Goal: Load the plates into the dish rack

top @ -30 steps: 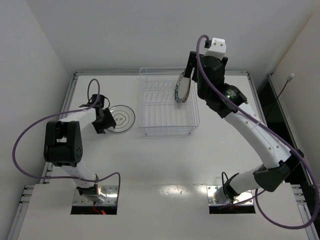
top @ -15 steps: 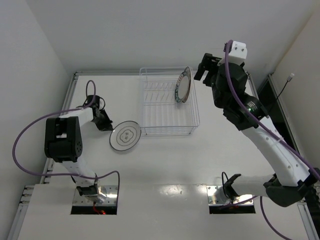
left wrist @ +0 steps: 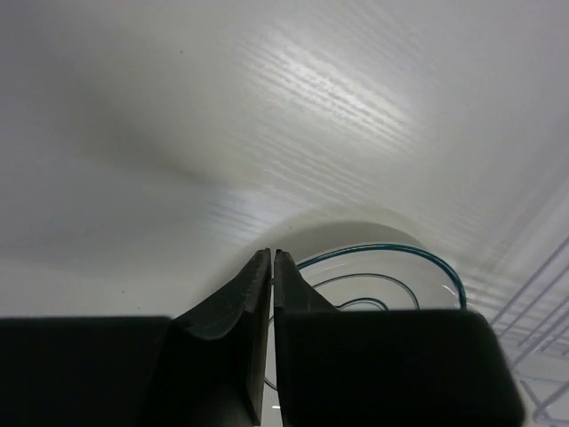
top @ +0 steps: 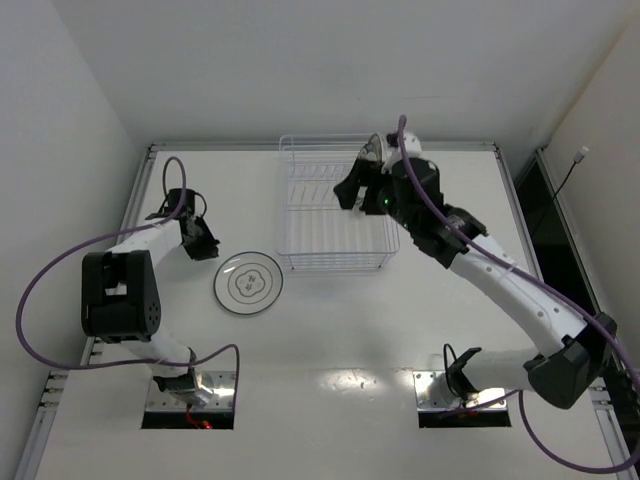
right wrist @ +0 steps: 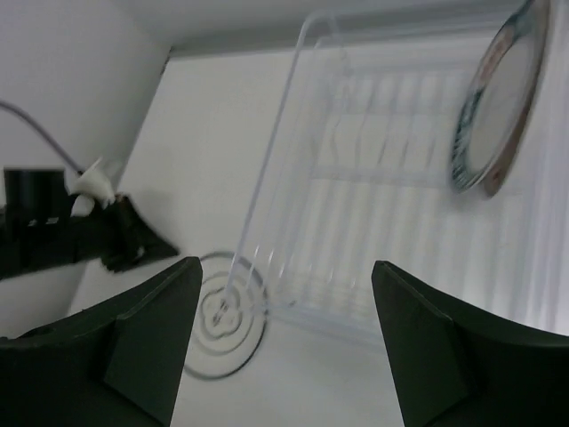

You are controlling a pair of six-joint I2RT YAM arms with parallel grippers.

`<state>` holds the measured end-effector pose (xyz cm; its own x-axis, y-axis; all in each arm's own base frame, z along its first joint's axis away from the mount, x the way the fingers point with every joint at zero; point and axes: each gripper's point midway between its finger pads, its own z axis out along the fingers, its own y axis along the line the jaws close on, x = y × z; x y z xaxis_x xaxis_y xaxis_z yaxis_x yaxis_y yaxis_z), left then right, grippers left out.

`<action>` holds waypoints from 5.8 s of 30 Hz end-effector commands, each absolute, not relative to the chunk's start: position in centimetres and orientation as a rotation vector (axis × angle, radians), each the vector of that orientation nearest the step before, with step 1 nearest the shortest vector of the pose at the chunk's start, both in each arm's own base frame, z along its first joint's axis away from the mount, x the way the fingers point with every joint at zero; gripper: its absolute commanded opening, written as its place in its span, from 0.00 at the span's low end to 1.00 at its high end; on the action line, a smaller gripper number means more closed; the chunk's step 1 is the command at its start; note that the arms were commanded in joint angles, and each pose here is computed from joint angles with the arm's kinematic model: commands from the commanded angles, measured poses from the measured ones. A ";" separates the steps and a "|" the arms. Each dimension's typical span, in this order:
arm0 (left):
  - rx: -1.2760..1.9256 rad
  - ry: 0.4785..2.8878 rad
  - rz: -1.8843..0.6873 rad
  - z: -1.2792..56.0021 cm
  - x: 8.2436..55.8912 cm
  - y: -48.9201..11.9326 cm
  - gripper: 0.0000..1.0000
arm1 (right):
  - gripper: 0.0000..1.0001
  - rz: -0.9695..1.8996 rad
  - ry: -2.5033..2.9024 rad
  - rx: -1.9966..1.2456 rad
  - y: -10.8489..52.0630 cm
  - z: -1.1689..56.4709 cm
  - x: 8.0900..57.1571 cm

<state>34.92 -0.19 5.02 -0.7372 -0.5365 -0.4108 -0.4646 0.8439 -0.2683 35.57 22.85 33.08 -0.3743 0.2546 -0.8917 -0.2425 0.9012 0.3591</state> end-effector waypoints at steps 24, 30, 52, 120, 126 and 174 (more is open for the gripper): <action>-0.783 2.736 -0.144 0.6 33.4 -0.1 0.31 | 0.73 1.604 2.342 0.501 36.9 7.0 20.4; -0.796 2.758 -0.190 0.4 32.8 -0.8 0.35 | 0.73 1.597 2.301 0.400 36.6 8.9 20.2; -0.653 2.742 -0.429 1.7 29.5 -3.8 0.46 | 0.67 1.519 2.349 0.452 35.0 6.3 20.1; -0.454 2.118 -1.194 24.1 30.5 -11.5 0.00 | 0.70 1.620 1.924 0.119 33.6 19.8 26.3; -0.373 2.133 -1.263 24.2 29.5 -15.3 0.00 | 0.70 1.691 1.863 0.151 34.5 21.5 28.7; -0.490 2.212 0.054 16.5 29.7 -1.1 0.58 | 0.00 -0.280 2.034 -0.040 16.7 18.7 55.7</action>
